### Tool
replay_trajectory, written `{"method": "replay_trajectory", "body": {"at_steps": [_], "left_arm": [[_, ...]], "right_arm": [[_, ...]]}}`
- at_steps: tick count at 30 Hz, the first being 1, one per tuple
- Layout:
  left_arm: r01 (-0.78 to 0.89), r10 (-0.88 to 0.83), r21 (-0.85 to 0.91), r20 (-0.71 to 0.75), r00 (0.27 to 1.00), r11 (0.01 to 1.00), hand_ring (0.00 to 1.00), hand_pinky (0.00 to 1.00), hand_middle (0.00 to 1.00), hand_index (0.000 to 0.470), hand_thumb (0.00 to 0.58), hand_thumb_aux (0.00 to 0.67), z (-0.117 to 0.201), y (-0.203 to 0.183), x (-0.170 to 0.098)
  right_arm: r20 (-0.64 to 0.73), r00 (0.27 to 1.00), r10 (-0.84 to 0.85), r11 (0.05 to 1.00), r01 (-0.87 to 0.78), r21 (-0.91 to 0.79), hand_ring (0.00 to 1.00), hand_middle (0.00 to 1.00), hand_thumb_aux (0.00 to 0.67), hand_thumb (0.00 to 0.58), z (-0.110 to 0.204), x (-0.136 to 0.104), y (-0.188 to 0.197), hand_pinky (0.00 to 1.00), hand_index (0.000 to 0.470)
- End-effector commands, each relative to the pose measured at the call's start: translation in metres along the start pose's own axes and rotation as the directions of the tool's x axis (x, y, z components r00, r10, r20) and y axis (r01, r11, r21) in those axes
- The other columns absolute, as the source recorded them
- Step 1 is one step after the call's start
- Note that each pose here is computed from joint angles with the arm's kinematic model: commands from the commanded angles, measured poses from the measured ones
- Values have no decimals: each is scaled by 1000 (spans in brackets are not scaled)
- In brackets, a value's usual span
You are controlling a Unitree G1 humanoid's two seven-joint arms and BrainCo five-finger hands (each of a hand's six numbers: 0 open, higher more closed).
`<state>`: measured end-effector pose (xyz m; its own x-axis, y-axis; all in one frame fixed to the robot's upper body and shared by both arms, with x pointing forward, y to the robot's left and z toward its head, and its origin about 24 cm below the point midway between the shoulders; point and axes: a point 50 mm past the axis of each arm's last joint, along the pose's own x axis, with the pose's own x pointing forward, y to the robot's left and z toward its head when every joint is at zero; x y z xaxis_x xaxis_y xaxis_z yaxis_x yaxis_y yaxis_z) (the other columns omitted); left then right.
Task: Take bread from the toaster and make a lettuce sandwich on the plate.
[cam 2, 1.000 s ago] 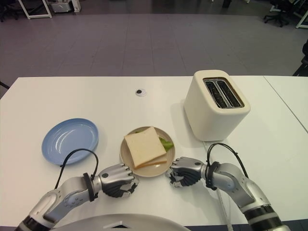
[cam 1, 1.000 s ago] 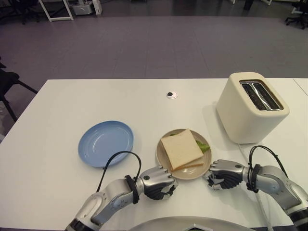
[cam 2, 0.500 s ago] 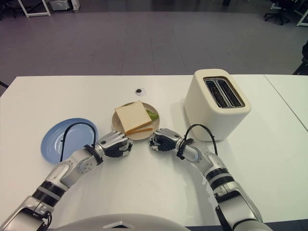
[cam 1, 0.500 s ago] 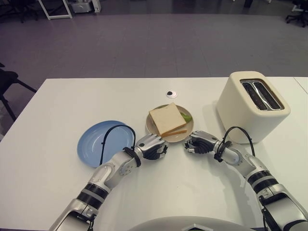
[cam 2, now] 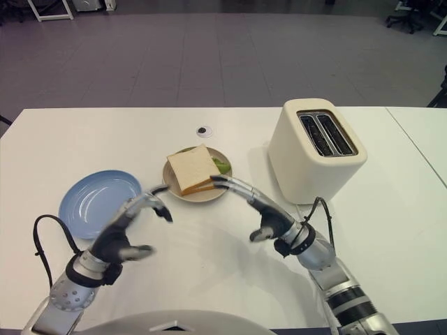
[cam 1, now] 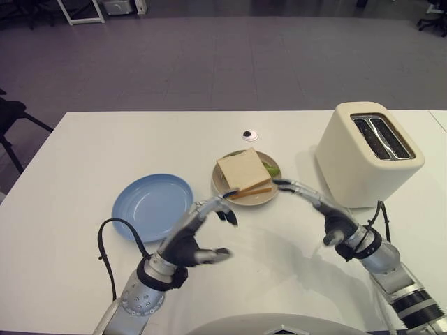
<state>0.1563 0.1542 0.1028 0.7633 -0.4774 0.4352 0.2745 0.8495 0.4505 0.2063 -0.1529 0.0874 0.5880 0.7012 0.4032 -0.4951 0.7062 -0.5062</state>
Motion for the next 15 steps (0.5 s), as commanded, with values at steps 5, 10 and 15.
{"method": "replay_trajectory", "body": {"at_steps": [5, 10, 15], "left_arm": [[-58, 51, -106, -74, 996, 993, 0, 0, 0, 0, 0, 0, -20, 8, -3], [-65, 56, -113, -82, 995, 991, 0, 0, 0, 0, 0, 0, -22, 9, -4], [-70, 60, -124, -80, 995, 990, 0, 0, 0, 0, 0, 0, -22, 9, -4]], "right_arm": [[-32, 992, -121, 983, 125, 135, 0, 0, 0, 0, -5, -2, -16, 0, 0], [-28, 988, -154, 971, 157, 183, 0, 0, 0, 0, -5, -1, -22, 0, 0], [-31, 982, -188, 952, 190, 238, 0, 0, 0, 0, -6, -1, -29, 0, 0]]}}
